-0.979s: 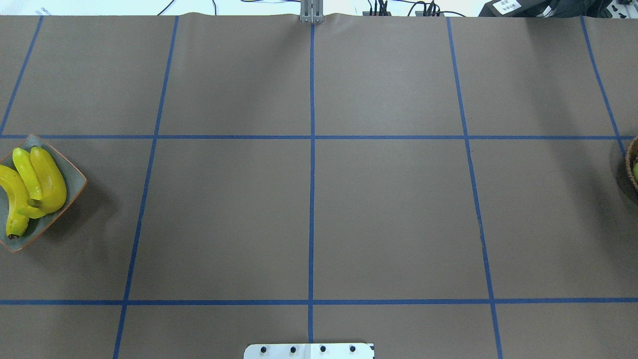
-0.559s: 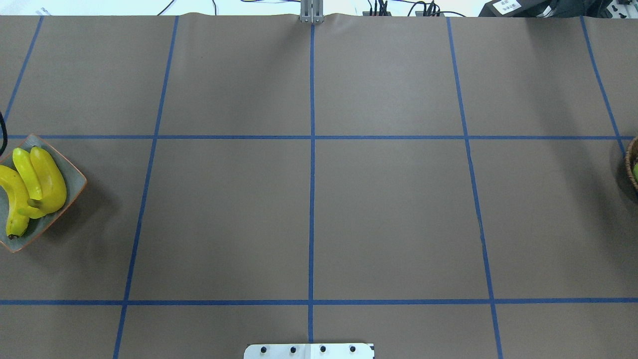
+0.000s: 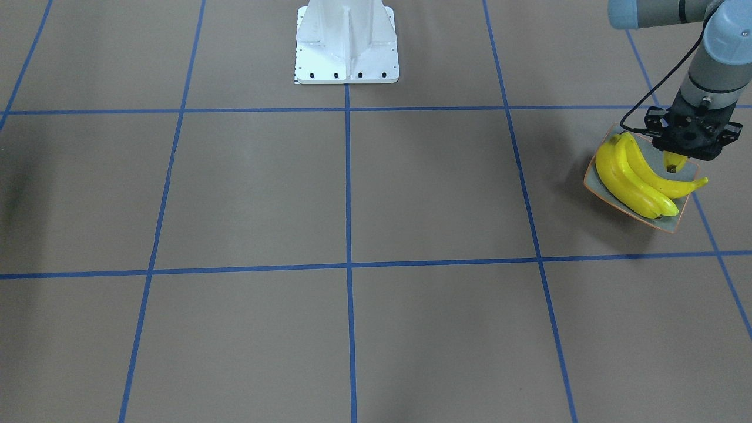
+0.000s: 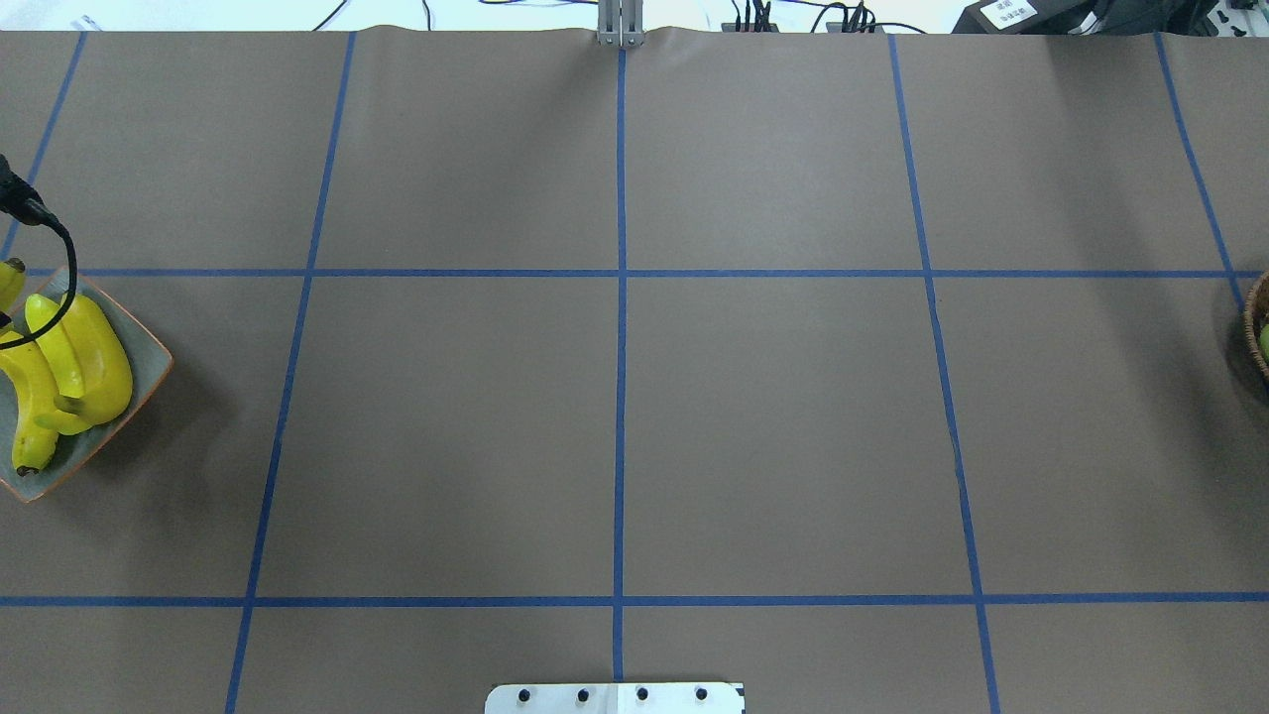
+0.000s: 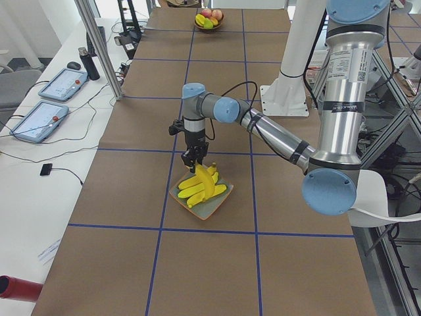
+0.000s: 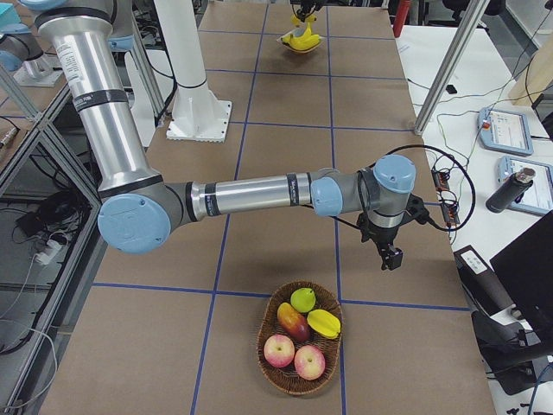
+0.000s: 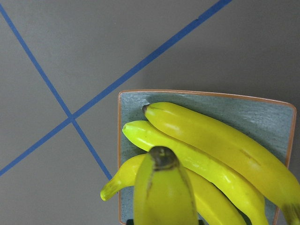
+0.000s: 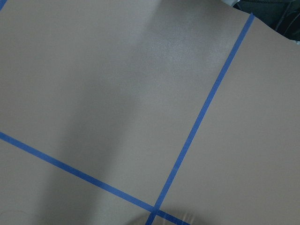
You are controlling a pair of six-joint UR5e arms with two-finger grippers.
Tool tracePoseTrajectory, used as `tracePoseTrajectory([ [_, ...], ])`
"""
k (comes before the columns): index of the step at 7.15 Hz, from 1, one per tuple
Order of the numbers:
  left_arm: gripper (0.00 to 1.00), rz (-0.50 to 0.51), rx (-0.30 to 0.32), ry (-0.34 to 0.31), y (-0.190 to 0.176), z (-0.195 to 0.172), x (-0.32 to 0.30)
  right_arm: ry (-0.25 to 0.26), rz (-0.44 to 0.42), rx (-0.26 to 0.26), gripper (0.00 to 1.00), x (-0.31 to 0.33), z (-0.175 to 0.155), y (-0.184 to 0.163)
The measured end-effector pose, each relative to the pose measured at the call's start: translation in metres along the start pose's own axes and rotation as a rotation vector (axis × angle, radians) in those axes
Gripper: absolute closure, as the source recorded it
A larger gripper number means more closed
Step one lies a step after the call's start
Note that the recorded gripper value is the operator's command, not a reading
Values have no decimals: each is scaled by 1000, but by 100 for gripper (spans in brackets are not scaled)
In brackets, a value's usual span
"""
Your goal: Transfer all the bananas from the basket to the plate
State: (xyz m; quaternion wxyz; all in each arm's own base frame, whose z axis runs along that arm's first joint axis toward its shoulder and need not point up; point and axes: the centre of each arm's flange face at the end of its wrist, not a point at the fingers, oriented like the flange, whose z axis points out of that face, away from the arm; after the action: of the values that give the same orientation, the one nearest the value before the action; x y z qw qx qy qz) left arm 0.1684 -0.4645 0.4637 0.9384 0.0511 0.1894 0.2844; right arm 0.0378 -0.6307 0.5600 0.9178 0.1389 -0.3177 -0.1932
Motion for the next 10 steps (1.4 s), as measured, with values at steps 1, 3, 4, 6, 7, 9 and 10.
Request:
tracePoseTrajectory([
  [1, 100, -2, -14, 3, -6, 7, 8, 4, 0, 0, 1, 0, 0, 0],
  [3, 100, -13, -36, 7, -14, 19, 20, 9, -4, 4, 1, 0, 0, 1],
  [4, 100, -18, -45, 8, -18, 24, 23, 15, -9, 11, 1, 1, 1, 2],
  [6, 100, -20, -55, 6, -28, 30, 25, 20, -13, 17, 1, 2, 2, 5],
  [7, 100, -21, -60, -4, -36, 34, 24, 20, -14, 18, 1, 2, 2, 5],
  [9, 77, -23, -70, -30, -46, 40, 20, 21, -11, 18, 1, 2, 2, 5],
  [10, 46, -23, -74, -34, -47, 42, 19, 21, -11, 19, 1, 2, 2, 5],
])
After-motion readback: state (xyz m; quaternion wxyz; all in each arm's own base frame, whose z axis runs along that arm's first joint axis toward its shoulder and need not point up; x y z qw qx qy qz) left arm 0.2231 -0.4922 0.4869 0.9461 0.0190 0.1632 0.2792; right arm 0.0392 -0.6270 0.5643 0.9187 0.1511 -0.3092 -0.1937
